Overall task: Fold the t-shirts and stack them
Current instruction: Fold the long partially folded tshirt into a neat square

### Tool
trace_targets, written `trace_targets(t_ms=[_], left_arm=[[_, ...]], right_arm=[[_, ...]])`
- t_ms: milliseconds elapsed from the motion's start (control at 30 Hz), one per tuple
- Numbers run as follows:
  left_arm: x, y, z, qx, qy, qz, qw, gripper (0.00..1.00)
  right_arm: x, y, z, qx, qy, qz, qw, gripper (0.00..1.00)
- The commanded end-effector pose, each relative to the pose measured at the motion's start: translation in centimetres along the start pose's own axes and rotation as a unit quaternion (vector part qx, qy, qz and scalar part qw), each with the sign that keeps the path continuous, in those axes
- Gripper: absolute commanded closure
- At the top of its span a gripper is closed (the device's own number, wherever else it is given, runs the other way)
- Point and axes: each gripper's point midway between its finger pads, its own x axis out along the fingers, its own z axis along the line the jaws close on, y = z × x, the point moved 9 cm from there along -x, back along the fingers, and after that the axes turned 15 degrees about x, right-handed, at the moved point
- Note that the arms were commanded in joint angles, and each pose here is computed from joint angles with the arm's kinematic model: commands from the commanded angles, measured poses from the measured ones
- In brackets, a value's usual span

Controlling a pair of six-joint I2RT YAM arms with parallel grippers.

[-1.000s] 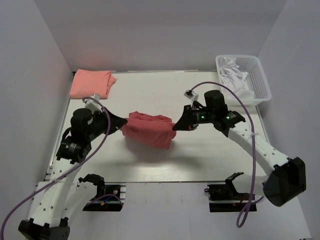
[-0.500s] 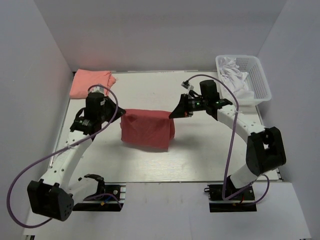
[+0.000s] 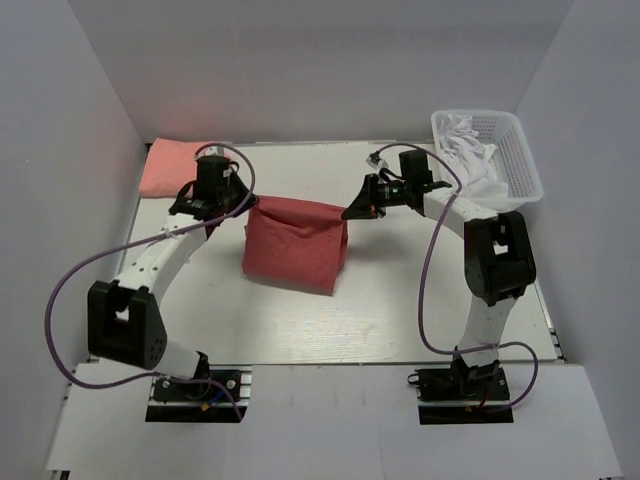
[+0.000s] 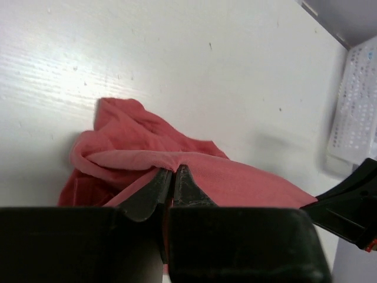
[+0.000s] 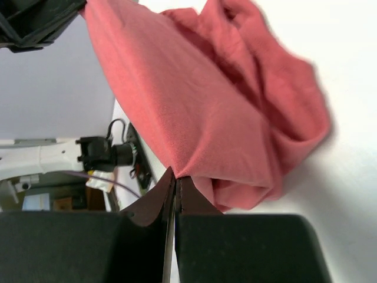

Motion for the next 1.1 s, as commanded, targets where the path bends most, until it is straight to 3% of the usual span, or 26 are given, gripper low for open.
trace_targets(t_ms=[0, 100, 133, 167, 200, 233, 267, 333, 400, 500, 533, 633, 867, 1067], left_arm=[[1.6, -3.1, -0.1, 0.014, -0.033, -0.052, 0.998, 1.00], [3.8, -2.6, 0.2, 0.015, -0.047, -0.032, 0.998, 1.00], [5.3, -2.4, 0.7, 0.013, -0.058, -0.019, 0.998, 1.00], [6.0, -2.1, 0.9, 0.014, -0.064, -0.005, 0.998, 0.98], [7.5, -1.8, 1.1, 0.009, -0.073, 0.012, 0.997, 0.86], [7.3, -2.3, 0.8, 0.009, -0.071, 0.008, 0.997, 0.68], [8.9, -1.9, 1.3, 0.011, -0.089, 0.017, 0.996, 0.35], [9.6, -3.4, 1.2, 0.003, -0.103, 0.011, 0.995, 0.01], [10.5, -5.3, 0.7, -0.001, -0.098, 0.010, 0.995, 0.00], [10.2, -6.6, -0.1, 0.004, -0.070, 0.020, 0.997, 0.00], [9.6, -6.7, -0.3, 0.012, -0.060, 0.020, 0.998, 0.00], [8.2, -5.1, -0.4, 0.035, -0.002, 0.027, 0.999, 0.00], [6.5, 2.1, 1.5, 0.084, 0.006, 0.114, 0.990, 0.00], [7.3, 5.0, 3.7, 0.101, -0.045, 0.168, 0.980, 0.00]], right_arm=[[0.0, -3.0, 0.3, -0.033, 0.000, -0.015, 0.999, 1.00], [0.2, -4.2, -0.1, -0.035, 0.021, -0.032, 0.999, 1.00], [0.7, -4.5, -1.1, -0.026, 0.027, -0.027, 0.999, 0.96], [0.7, -5.1, -1.0, -0.034, 0.027, -0.031, 0.999, 0.84], [1.2, -5.7, -2.0, -0.024, 0.036, -0.031, 0.999, 0.75], [1.4, -5.9, -2.3, -0.018, 0.043, -0.030, 0.998, 0.67], [1.3, -6.9, -1.6, -0.036, 0.040, -0.037, 0.998, 0.10], [1.7, -8.8, -1.3, -0.049, 0.048, -0.043, 0.997, 0.10], [2.0, -9.3, -2.0, -0.049, 0.078, -0.039, 0.995, 0.10], [0.2, -9.9, 1.9, -0.094, 0.118, -0.062, 0.987, 0.10], [0.2, -9.3, 1.0, -0.087, 0.142, -0.073, 0.983, 0.10], [-1.1, -6.7, 1.5, -0.103, 0.144, -0.081, 0.981, 0.10], [-0.2, -0.7, 0.3, -0.099, 0.142, -0.036, 0.984, 0.10], [1.1, 2.0, -0.8, -0.088, 0.159, -0.016, 0.983, 0.10]])
